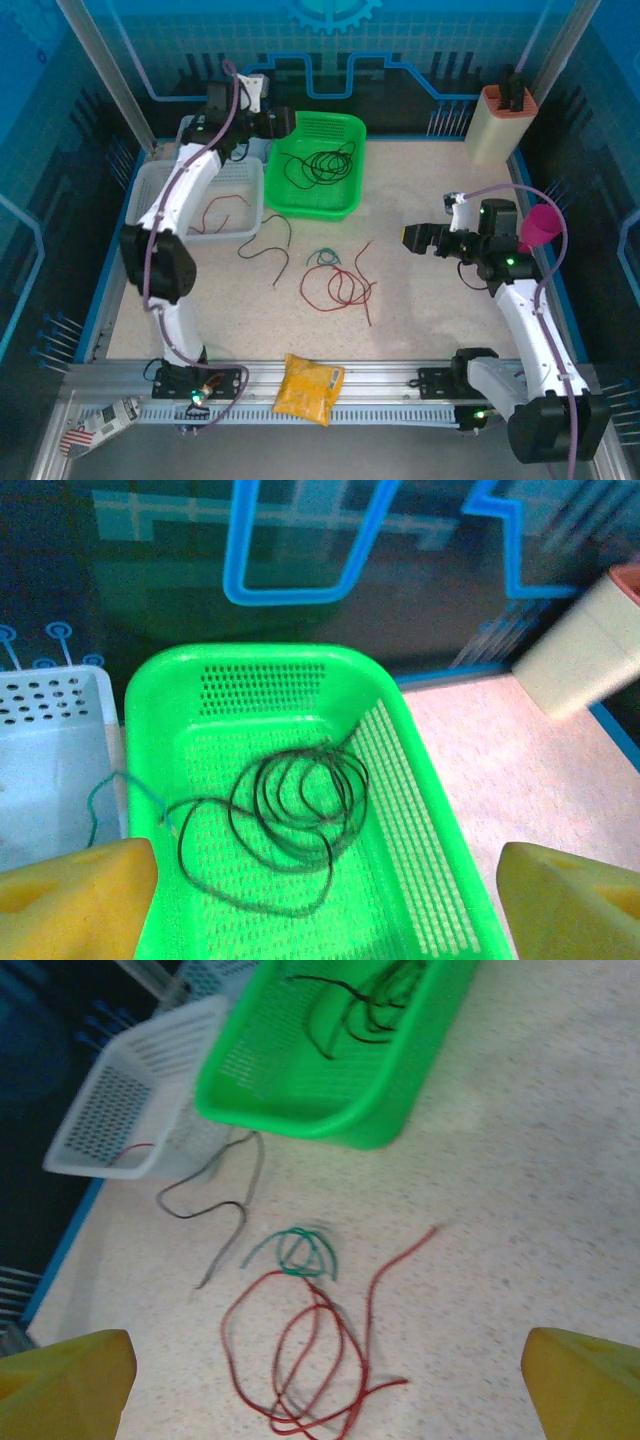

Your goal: Untangle the cables

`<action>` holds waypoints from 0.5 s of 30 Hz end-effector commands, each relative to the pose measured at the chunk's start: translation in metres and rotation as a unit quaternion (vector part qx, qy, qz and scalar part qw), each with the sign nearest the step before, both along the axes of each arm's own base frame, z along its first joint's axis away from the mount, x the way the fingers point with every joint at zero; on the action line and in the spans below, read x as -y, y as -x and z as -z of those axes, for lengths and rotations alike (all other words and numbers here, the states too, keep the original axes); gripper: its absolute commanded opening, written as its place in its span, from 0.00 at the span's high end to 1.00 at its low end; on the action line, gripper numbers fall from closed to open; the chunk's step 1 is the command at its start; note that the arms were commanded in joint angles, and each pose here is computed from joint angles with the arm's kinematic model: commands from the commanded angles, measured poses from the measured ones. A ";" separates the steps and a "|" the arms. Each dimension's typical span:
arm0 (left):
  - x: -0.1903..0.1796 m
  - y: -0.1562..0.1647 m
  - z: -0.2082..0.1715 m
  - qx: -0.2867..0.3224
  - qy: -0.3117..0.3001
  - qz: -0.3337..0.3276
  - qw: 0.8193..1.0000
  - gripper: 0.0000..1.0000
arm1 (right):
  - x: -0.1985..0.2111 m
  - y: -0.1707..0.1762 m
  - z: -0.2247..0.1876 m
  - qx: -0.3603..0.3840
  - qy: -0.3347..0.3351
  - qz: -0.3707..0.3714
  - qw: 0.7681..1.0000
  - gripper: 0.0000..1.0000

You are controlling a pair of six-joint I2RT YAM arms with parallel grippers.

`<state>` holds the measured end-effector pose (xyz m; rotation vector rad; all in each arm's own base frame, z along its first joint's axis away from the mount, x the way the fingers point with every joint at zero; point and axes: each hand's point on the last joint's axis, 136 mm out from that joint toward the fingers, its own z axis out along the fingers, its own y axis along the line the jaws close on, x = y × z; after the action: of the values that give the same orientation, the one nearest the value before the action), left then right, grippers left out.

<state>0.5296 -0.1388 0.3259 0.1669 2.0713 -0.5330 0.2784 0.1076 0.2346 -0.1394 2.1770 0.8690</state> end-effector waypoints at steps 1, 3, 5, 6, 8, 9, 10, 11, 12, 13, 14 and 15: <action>0.007 0.084 -0.034 0.003 -0.009 0.068 0.998 0.13 | -0.021 0.014 -0.028 0.043 -0.041 -0.064 0.996 0.00; 0.007 0.126 -0.022 -0.027 -0.015 0.081 0.996 0.13 | -0.023 0.017 -0.032 0.048 -0.047 -0.072 0.995 0.00; 0.004 0.160 -0.006 -0.065 -0.023 0.080 0.994 0.15 | -0.023 0.018 -0.033 0.049 -0.046 -0.073 0.995 0.00; 0.003 0.178 0.001 -0.084 -0.025 0.076 0.993 0.16 | -0.023 0.018 -0.033 0.047 -0.044 -0.072 0.995 0.00; -0.002 0.204 0.022 -0.131 -0.029 0.050 0.990 0.18 | -0.022 0.018 -0.030 0.042 -0.042 -0.070 0.996 0.00; -0.006 0.216 0.035 -0.159 -0.030 0.025 0.987 0.19 | -0.022 0.018 -0.029 0.039 -0.041 -0.069 0.996 0.00; -0.013 0.225 0.048 -0.185 -0.031 -0.006 0.982 0.20 | -0.022 0.018 -0.027 0.035 -0.041 -0.069 0.996 0.00; -0.018 0.237 0.062 -0.213 -0.027 -0.035 0.976 0.22 | -0.022 0.018 -0.025 0.032 -0.042 -0.069 0.996 0.00; -0.025 0.247 0.076 -0.238 -0.013 -0.078 0.968 0.24 | -0.022 0.018 -0.023 0.027 -0.043 -0.067 0.996 0.00; -0.027 0.257 0.088 -0.258 0.011 -0.105 0.960 0.26 | -0.023 0.018 -0.022 0.024 -0.047 -0.067 0.996 0.00; -0.027 0.263 0.096 -0.267 0.036 -0.120 0.956 0.28 | -0.023 0.017 -0.021 0.022 -0.049 -0.068 0.996 0.00; -0.026 0.268 0.104 -0.271 0.063 -0.136 0.951 0.32 | -0.024 0.017 -0.020 0.021 -0.052 -0.067 0.996 0.00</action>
<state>0.2861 -0.1302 0.2584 -0.0156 2.4378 -0.5922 0.2658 0.1236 0.2555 -0.2356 2.0959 0.9899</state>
